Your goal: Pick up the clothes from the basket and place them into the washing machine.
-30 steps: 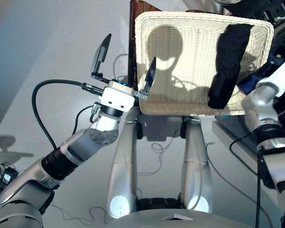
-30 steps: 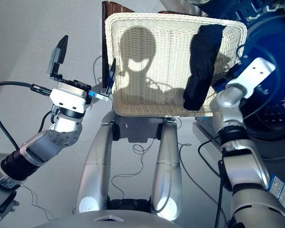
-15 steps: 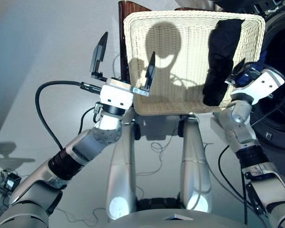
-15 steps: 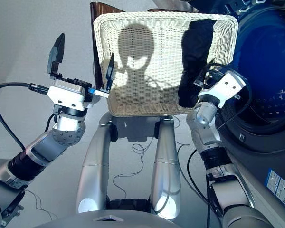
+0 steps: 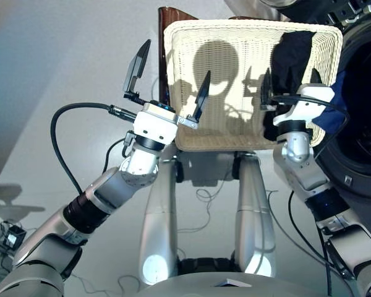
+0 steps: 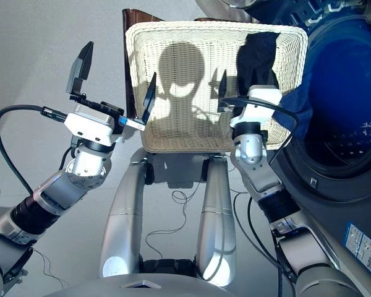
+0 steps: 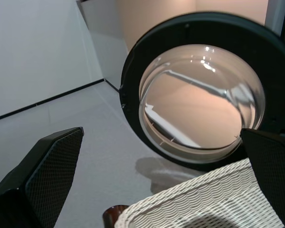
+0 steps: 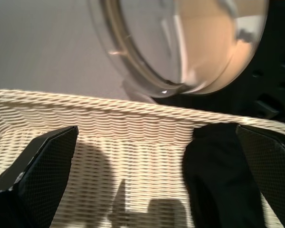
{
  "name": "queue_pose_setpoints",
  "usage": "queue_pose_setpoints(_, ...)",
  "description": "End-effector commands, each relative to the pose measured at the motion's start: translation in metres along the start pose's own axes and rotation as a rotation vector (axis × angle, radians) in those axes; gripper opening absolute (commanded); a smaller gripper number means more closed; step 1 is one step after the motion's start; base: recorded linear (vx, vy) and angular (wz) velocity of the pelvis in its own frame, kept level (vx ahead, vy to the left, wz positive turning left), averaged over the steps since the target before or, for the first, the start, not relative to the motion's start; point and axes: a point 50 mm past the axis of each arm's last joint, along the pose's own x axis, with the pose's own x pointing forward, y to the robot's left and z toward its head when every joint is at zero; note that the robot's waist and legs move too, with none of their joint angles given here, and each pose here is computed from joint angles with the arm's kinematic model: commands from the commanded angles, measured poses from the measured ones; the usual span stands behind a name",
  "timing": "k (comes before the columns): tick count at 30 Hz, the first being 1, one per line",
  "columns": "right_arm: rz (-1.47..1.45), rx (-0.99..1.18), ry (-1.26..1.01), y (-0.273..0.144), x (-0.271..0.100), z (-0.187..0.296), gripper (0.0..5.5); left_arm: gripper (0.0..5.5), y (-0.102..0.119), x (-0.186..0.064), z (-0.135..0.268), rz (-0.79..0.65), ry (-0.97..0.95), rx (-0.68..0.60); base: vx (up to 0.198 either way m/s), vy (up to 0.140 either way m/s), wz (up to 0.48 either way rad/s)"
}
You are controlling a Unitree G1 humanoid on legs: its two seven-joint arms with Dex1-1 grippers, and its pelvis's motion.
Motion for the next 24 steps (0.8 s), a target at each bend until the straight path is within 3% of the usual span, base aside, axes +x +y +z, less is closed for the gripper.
queue_pose_setpoints(1,0.026,-0.039,-0.037,0.006,0.014,0.006,5.5,5.5,-0.004,0.011,0.026,-0.015,-0.163,-0.093,0.0,0.0,0.0)
queue_pose_setpoints(11,-0.185,-0.16,0.276,-0.034,0.034,-0.046,5.5,5.5,-0.015,0.013,0.025,-0.023,-0.132,-0.194,0.0,-0.005,0.006)
queue_pose_setpoints(24,-0.315,-0.329,0.503,-0.082,0.036,-0.066,5.5,5.5,-0.018,0.018,0.025,-0.045,-0.13,-0.199,0.0,0.0,0.0)
